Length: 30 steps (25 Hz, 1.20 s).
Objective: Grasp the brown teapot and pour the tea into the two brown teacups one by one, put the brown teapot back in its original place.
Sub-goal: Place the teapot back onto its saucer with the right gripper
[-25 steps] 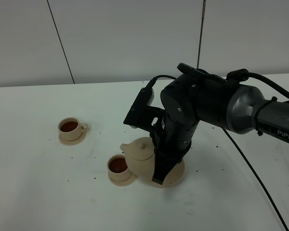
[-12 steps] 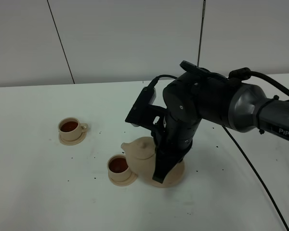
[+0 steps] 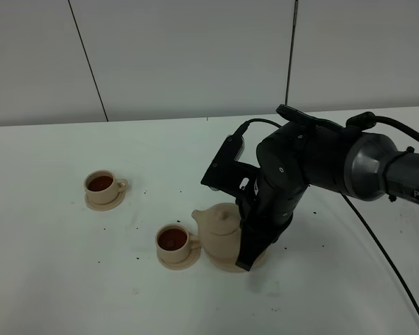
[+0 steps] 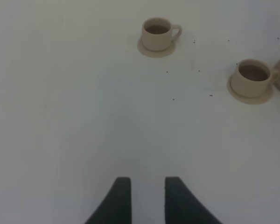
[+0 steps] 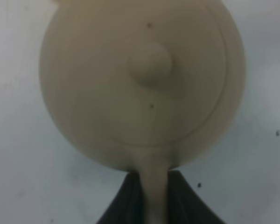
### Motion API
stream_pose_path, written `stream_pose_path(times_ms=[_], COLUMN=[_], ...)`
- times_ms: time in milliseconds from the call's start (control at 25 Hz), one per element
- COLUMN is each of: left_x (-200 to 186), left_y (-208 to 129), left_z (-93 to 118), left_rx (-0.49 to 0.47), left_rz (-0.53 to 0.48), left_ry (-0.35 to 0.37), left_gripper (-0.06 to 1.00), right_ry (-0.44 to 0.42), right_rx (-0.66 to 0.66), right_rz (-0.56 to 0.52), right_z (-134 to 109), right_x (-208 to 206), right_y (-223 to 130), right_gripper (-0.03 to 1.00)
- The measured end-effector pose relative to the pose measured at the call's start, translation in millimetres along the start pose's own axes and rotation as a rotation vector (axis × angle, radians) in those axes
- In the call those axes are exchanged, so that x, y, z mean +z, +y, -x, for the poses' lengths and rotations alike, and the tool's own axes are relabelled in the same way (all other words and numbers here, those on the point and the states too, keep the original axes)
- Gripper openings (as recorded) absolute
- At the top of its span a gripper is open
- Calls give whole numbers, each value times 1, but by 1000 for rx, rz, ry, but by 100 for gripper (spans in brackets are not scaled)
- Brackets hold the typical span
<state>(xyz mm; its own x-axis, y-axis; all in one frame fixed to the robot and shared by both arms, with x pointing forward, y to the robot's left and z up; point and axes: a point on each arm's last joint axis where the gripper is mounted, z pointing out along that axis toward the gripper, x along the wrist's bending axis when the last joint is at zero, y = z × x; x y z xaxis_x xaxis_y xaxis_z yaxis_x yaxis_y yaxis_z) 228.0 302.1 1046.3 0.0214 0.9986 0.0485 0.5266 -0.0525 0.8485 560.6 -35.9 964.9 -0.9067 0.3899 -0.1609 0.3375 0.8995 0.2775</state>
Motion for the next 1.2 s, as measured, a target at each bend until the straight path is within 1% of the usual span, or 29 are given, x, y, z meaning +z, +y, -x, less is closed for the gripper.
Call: stream_pose_path(times_ms=[360, 720, 1080, 1200], left_x=[0, 0, 0, 0], left_y=[0, 0, 0, 0], left_z=[0, 0, 0, 0], left_rx=[0, 0, 1, 0], left_rz=[0, 0, 0, 0], left_ry=[0, 0, 0, 0], left_gripper=[24, 24, 24, 24], right_ry=[-32, -21, -16, -7], right_rx=[34, 96, 104, 109], right_rz=[23, 15, 11, -1], right_z=[14, 13, 12, 12], right_x=[0, 9, 9, 15], right_y=[-4, -5, -5, -6], right_gripper=[9, 9, 9, 9])
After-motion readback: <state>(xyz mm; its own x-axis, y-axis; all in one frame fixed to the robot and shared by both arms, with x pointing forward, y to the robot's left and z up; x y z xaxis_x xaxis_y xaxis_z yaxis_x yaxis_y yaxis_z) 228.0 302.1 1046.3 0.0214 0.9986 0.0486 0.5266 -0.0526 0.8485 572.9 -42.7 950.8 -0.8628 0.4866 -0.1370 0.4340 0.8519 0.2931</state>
